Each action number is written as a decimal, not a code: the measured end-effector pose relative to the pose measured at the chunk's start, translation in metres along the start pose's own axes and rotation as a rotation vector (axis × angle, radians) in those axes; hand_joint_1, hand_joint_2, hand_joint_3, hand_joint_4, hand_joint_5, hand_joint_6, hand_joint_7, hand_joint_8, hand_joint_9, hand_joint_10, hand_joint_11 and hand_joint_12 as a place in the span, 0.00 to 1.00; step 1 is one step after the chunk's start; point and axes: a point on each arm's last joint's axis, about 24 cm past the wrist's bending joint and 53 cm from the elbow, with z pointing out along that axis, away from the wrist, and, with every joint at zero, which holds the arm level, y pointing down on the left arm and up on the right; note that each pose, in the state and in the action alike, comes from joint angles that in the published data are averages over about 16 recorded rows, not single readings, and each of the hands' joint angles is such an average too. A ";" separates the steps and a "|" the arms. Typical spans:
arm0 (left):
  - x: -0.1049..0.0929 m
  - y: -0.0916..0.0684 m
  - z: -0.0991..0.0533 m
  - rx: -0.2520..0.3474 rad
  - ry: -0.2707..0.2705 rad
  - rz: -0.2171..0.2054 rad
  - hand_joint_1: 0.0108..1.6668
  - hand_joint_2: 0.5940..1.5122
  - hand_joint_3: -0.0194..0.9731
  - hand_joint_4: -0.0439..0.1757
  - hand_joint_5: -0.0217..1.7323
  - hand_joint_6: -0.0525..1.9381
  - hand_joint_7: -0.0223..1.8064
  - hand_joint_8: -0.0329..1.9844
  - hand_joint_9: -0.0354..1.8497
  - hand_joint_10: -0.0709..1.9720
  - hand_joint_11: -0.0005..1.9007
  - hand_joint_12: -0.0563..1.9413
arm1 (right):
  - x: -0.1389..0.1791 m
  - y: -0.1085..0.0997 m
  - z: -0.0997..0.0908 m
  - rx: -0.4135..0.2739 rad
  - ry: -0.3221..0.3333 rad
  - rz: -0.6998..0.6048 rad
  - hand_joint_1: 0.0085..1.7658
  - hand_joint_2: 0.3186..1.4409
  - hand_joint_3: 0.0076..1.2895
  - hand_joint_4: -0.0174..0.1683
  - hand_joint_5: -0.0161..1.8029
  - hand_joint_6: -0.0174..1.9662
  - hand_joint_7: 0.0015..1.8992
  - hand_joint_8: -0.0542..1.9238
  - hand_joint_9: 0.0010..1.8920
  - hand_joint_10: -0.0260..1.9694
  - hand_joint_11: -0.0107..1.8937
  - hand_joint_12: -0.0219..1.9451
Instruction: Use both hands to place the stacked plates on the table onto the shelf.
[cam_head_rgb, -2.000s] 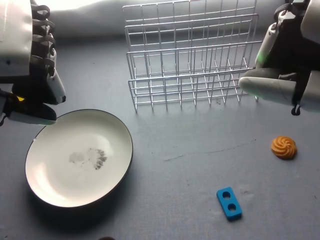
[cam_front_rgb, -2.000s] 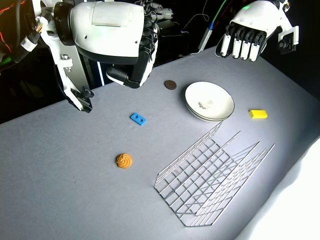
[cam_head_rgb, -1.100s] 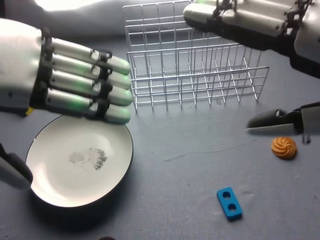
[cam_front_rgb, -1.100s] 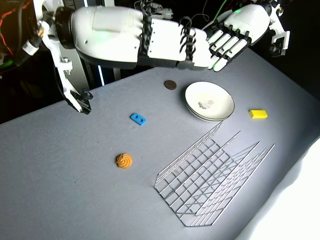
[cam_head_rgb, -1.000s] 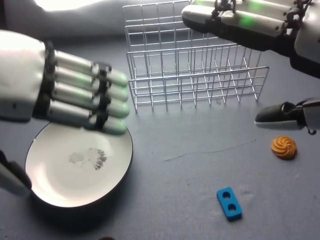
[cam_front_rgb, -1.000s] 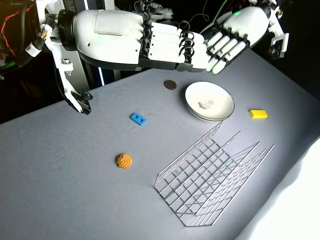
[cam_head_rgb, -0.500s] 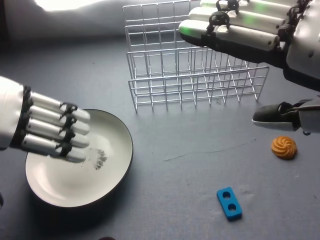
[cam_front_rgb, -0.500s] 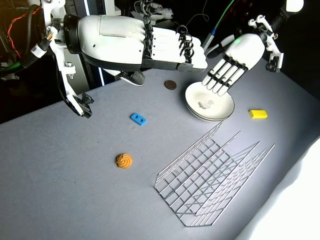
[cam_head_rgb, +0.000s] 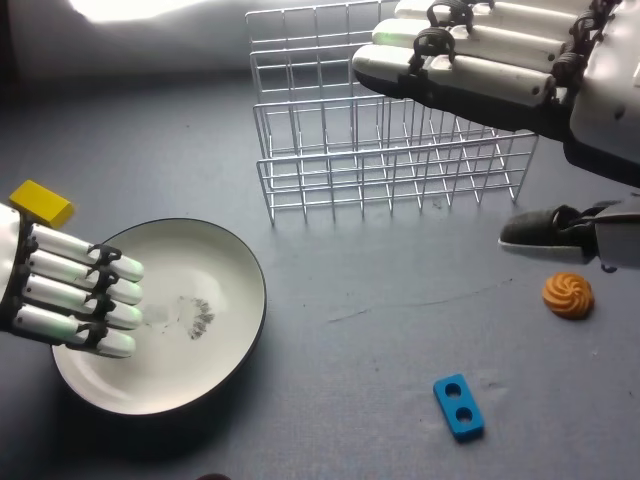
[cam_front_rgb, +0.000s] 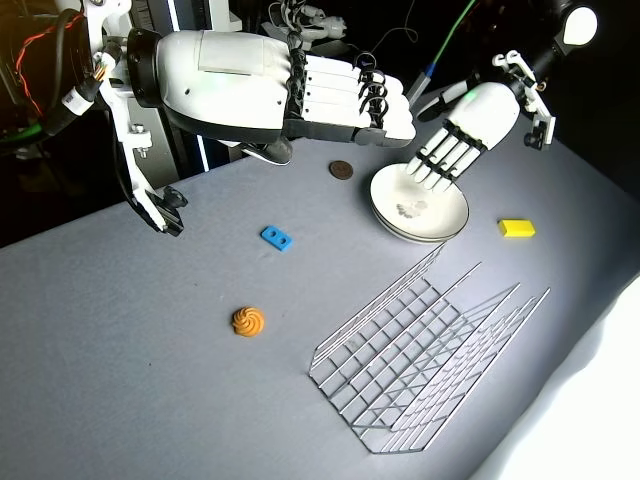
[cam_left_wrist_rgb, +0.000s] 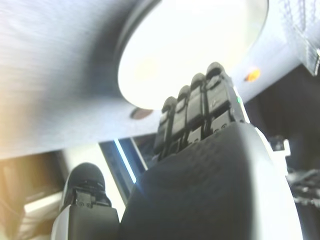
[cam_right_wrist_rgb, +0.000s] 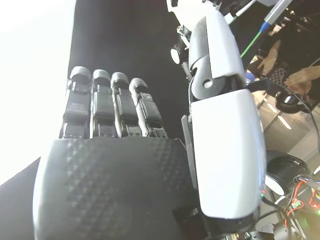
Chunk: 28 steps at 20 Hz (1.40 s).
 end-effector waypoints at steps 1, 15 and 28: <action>0.003 0.002 -0.001 -0.003 0.005 -0.004 0.00 0.56 0.04 0.19 0.04 0.02 0.03 0.01 0.03 0.04 0.01 0.02 | 0.000 0.000 0.000 0.000 0.000 0.000 0.66 0.63 0.01 0.09 0.02 0.02 0.01 0.03 0.01 0.02 0.02 0.01; 0.027 0.022 -0.005 -0.050 0.044 -0.046 0.00 0.57 0.03 0.18 0.04 0.02 0.03 0.01 0.03 0.04 0.01 0.02 | 0.008 0.001 0.000 -0.005 0.027 -0.037 0.68 0.66 0.01 0.09 0.02 0.02 0.01 0.03 0.01 0.02 0.02 0.01; 0.026 0.024 0.008 -0.050 0.032 -0.103 0.00 0.57 0.04 0.20 0.04 0.02 0.02 0.01 0.03 0.04 0.01 0.02 | 0.034 -0.004 0.006 0.013 0.102 -0.127 0.70 0.75 0.01 0.09 0.02 0.02 0.01 0.03 0.01 0.02 0.02 0.01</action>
